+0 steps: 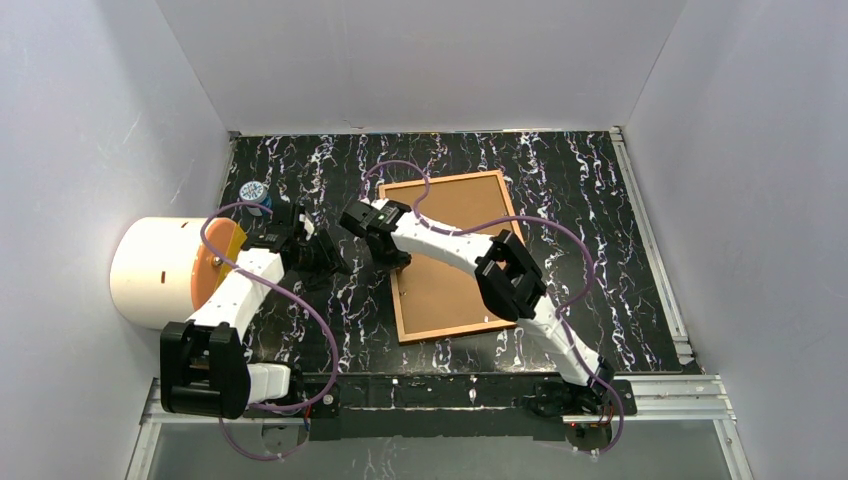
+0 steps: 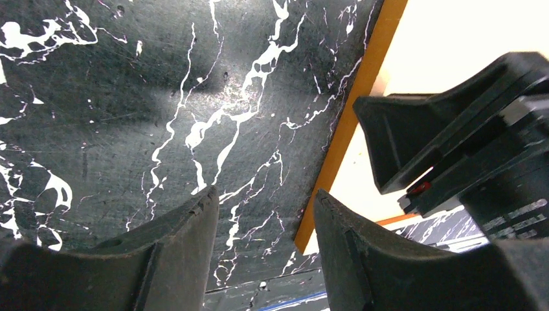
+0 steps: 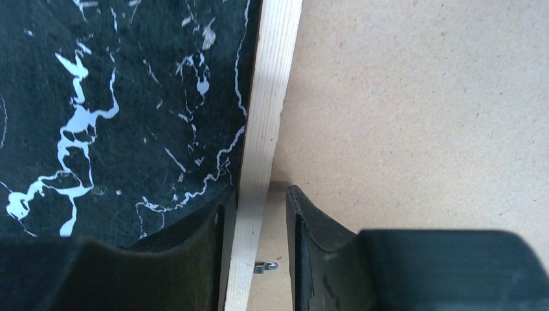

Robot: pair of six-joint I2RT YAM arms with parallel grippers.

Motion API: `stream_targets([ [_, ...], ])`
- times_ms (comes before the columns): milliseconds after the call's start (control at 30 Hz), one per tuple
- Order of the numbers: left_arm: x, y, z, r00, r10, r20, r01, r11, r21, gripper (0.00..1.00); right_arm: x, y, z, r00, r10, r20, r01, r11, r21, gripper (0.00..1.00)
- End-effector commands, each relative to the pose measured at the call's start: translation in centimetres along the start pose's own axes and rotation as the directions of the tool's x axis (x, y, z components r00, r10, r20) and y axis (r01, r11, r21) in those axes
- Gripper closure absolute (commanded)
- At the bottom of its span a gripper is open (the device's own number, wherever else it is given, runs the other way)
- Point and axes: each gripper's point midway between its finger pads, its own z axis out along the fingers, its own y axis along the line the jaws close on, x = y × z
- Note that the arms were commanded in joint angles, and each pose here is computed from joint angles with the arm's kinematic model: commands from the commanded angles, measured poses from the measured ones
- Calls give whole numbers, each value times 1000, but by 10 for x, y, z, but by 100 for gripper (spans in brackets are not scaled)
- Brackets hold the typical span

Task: Put the photo into the frame
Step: Turn over the photo frame at the center of the board.

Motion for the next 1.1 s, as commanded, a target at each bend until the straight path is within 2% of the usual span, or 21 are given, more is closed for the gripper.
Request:
stream_targets([
  [0,11,-3,2,999,-1,-47,2,999,41,47,-14,-18,5,999,34,-2,-33,998,55,59],
  [133,13,-5,2,999,-14,-45,17,998,64,47,-11,-11,9,999,45,-22,-45,999,24,68],
  [300,21,-15,5,997,-27,-66,37,989,143,46,-8,-9,9,997,65,-44,-65,998,2,73],
  [333,23,-18,6,997,-29,-74,41,986,164,45,-8,-10,8,996,73,-47,-74,997,-1,77],
  [567,30,-47,-2,997,-14,-78,41,932,359,40,-35,2,-36,985,172,-8,-171,974,-150,91],
  [767,40,-87,-10,994,37,-100,22,845,534,33,-67,2,-83,960,280,8,-264,915,-305,94],
  [1067,38,-104,1,993,32,-114,34,845,533,35,-77,11,-129,946,323,-26,-300,843,-447,95],
])
